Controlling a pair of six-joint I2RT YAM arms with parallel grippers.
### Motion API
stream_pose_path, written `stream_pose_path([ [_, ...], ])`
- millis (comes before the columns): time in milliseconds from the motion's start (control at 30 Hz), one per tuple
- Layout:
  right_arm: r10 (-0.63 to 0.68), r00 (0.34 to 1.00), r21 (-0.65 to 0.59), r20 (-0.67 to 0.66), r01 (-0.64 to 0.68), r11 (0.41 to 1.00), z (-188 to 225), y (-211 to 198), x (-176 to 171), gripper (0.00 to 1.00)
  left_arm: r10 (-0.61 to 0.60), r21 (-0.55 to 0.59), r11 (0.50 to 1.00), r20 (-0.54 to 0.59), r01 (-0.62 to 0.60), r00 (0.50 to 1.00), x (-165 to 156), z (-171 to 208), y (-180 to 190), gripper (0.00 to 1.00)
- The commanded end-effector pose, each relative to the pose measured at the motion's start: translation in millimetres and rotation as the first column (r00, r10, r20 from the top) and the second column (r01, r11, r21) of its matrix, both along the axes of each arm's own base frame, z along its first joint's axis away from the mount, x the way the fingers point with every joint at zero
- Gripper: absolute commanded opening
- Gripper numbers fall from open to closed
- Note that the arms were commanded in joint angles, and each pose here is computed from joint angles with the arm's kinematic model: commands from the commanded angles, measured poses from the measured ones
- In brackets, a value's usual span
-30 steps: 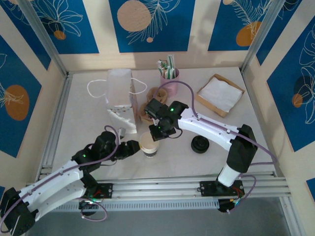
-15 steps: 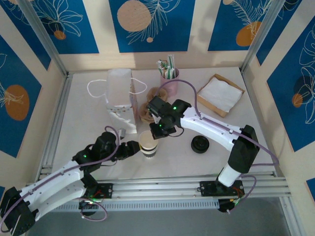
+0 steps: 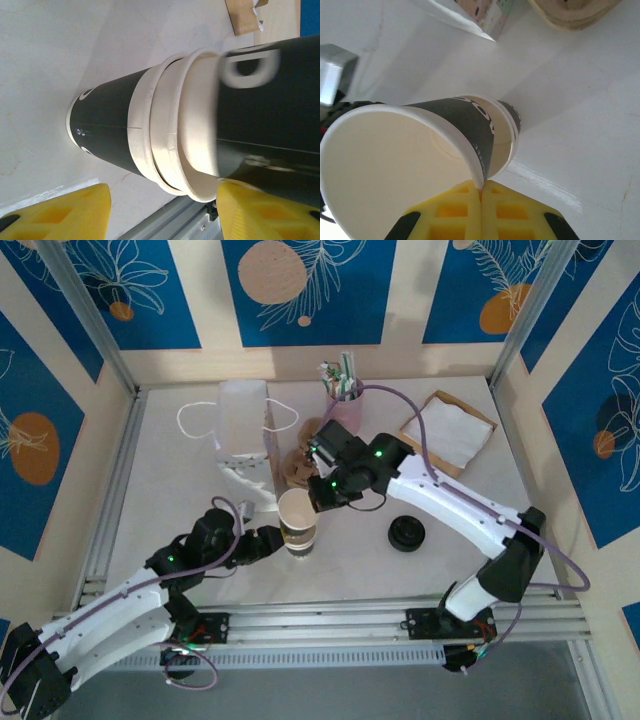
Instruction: Pack the takeout coffee
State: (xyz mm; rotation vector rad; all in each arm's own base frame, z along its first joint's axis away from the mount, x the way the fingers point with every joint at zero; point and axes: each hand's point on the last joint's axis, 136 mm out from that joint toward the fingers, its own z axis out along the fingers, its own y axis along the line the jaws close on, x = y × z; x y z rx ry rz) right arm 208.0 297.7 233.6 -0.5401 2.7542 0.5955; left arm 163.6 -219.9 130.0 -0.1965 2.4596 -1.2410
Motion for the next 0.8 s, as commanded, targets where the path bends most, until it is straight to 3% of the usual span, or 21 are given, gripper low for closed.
stream_pose_path([
  [0, -0.001, 1.000, 0.062, 0.028, 0.000, 0.998, 34.3, -13.3, -7.9, 0.00, -0.002, 0.016, 1.000, 0.026, 0.001, 1.000, -0.3, 3.6, 2.6, 0.58],
  [167, -0.049, 0.996, 0.090, 0.069, 0.043, 0.995, 53.8, -40.6, -5.3, 0.00, 0.003, 0.024, 1.000, 0.041, -0.004, 0.999, -0.4, 11.3, 5.6, 0.60],
  [367, -0.136, 0.989, 0.072, 0.063, 0.132, 0.989, 44.9, -81.5, 2.3, 0.00, 0.007, 0.036, 0.999, 0.070, -0.010, 0.997, -2.8, 28.0, 12.8, 0.65],
  [633, -0.228, 0.974, -0.019, 0.004, 0.228, 0.973, -7.7, -117.4, 10.1, 0.00, -0.031, 0.091, 0.996, 0.186, 0.014, 0.982, -13.0, 79.0, 24.4, 0.81],
  [767, -0.255, 0.966, -0.049, -0.035, 0.254, 0.966, -37.0, -122.0, 14.8, 0.00, -0.074, 0.123, 0.991, 0.222, 0.047, 0.972, -15.0, 96.0, 16.9, 0.85],
])
